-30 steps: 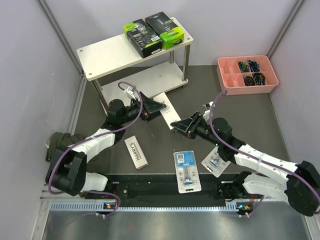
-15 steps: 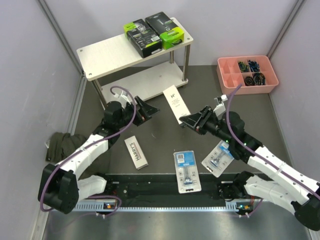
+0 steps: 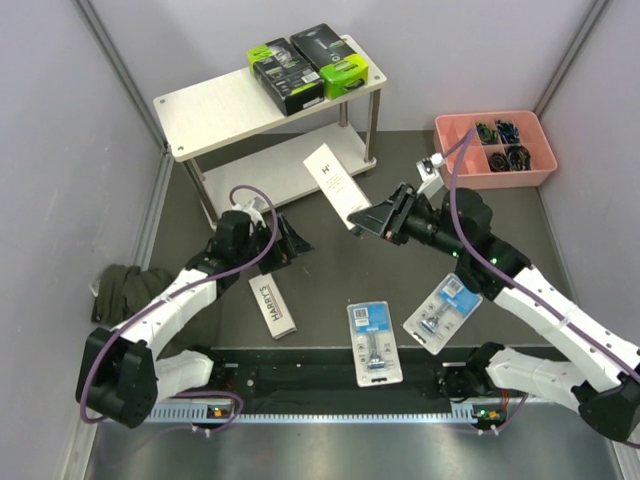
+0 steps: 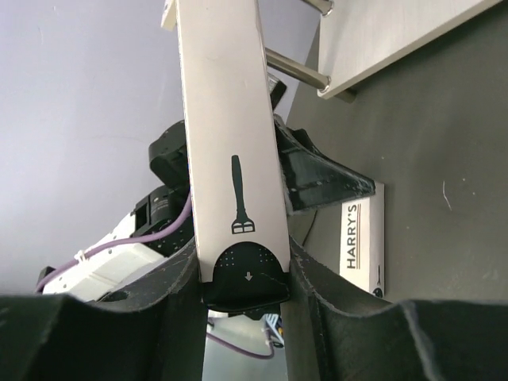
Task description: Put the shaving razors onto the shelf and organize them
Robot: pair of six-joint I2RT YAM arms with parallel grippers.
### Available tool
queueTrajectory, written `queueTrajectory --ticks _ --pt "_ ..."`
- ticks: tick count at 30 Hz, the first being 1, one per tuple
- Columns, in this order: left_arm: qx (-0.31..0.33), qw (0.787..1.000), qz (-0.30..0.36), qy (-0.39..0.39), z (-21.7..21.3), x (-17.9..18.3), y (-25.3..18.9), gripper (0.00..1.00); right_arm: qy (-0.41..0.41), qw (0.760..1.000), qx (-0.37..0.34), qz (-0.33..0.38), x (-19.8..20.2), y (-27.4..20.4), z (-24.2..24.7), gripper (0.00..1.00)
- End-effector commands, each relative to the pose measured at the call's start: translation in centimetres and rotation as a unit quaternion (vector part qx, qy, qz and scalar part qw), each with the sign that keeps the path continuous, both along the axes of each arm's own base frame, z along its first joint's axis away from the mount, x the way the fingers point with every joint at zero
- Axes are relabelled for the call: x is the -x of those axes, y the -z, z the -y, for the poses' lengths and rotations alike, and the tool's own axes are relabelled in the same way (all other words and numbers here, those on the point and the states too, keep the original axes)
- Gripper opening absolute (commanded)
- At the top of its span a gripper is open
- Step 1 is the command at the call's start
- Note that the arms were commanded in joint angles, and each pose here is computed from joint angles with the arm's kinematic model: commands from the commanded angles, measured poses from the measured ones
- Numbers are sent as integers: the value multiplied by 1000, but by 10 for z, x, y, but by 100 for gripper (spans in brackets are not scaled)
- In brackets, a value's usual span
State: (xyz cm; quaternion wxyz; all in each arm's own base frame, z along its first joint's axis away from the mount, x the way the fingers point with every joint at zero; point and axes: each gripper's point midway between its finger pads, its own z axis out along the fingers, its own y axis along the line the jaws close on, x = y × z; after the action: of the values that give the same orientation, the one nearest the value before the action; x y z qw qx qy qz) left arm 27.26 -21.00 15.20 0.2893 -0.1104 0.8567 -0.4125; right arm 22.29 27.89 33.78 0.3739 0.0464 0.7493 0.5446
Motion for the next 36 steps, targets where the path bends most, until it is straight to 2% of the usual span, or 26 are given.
queueTrajectory --ticks 1,5,7,12,13,18,26,36 --pt "-45 999 3 6 -12 9 6 99 -33 997 -18 63 -3 -48 -11 10" --pt "-68 998 12 -2 -21 12 4 99 -51 995 -29 78 -14 -69 -28 10" --pt "-83 996 18 -5 -26 13 -1 99 -69 995 -32 67 -22 -65 -42 10" --pt "-109 993 32 -14 -36 14 -6 99 -107 989 -72 70 -36 -81 -72 9" --pt "-112 993 29 -14 -37 15 -4 99 -110 990 -71 61 -44 -74 -80 9" --pt "-120 992 22 -13 -40 20 2 99 -129 984 -106 65 -61 -94 -106 9" --pt "-132 991 30 -17 -47 24 -2 99 -126 976 -176 33 -103 -103 -142 9" --pt "-162 985 61 -23 -59 26 -25 98 -121 971 -207 -22 -153 -103 -178 9"
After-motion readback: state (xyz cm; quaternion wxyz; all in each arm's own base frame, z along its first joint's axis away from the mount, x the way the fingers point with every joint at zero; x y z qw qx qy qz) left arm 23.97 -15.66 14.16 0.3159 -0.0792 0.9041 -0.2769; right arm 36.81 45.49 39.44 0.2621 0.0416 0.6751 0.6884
